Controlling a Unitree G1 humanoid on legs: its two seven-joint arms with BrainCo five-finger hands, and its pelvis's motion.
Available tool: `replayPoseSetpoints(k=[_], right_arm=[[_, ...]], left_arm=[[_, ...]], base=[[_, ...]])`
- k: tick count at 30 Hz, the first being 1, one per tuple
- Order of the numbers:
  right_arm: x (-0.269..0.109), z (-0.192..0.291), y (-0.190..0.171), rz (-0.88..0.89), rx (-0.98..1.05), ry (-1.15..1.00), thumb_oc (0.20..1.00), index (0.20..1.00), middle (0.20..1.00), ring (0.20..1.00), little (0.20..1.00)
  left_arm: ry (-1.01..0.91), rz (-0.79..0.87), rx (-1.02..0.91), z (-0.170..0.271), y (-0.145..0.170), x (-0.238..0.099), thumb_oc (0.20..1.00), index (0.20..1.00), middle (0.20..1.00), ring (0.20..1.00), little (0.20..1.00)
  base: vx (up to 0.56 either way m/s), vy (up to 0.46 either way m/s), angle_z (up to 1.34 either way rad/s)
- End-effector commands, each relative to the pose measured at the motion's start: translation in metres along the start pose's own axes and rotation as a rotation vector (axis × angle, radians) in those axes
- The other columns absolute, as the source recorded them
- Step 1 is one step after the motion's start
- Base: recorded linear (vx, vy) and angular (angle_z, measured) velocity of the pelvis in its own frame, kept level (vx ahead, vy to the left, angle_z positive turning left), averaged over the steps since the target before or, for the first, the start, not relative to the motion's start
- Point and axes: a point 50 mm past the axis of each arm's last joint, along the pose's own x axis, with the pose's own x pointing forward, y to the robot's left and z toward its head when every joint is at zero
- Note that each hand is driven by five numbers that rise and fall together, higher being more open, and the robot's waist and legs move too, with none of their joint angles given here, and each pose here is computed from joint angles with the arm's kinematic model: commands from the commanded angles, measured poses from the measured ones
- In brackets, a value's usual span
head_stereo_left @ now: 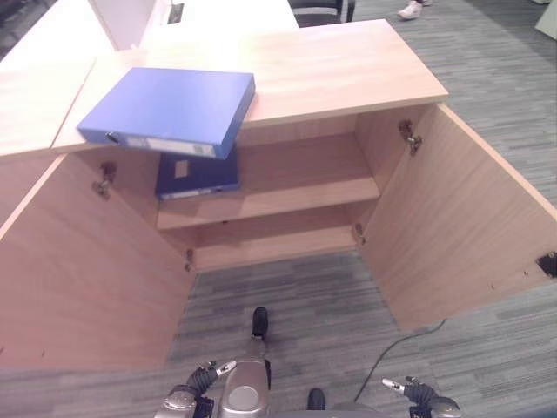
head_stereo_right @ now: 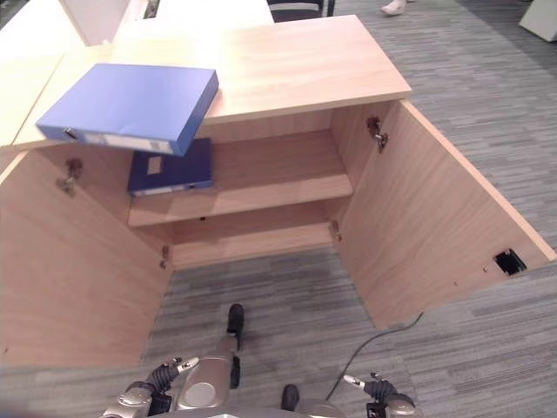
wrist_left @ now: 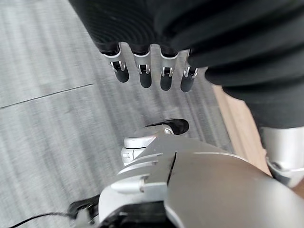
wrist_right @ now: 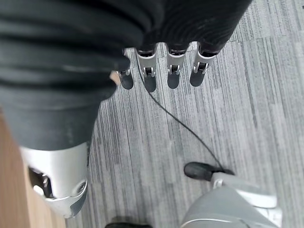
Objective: Put the empty folder in the office cabinet
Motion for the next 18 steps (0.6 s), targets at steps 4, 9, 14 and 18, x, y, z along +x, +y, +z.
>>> replayPoseSetpoints(k=[4,9,14,18], right_arm=[[-0.001,-0.009,0.007,0.029,-0.011,0.014,1.0,1.0,1.0,1.0,1.0],[0.0,-0.005,0.015,0.054,-0.018,0.002,1.0,1.0,1.0,1.0,1.0],[0.002,0.015,0.024,0.079,-0.026,-0.056,1.0,1.0,1.0,1.0,1.0],[0.003,0.029,0.029,0.098,-0.015,-0.106,1.0,1.0,1.0,1.0,1.0]], left_arm=[[0.059,0.022,0.07,-0.019,0.012,-0.005,1.0,1.0,1.0,1.0,1.0],[0.044,0.046,0.076,-0.014,0.02,-0.005,1.0,1.0,1.0,1.0,1.0],[0.008,0.079,0.065,-0.002,0.03,-0.003,1.0,1.0,1.0,1.0,1.0],[-0.008,0.094,0.074,0.003,0.036,-0.003,1.0,1.0,1.0,1.0,1.0]], base=[[0.18,0.108,-0.34],[0.17,0.141,0.04],[0.15,0.109,-0.16],[0.13,0.11,-0.17]])
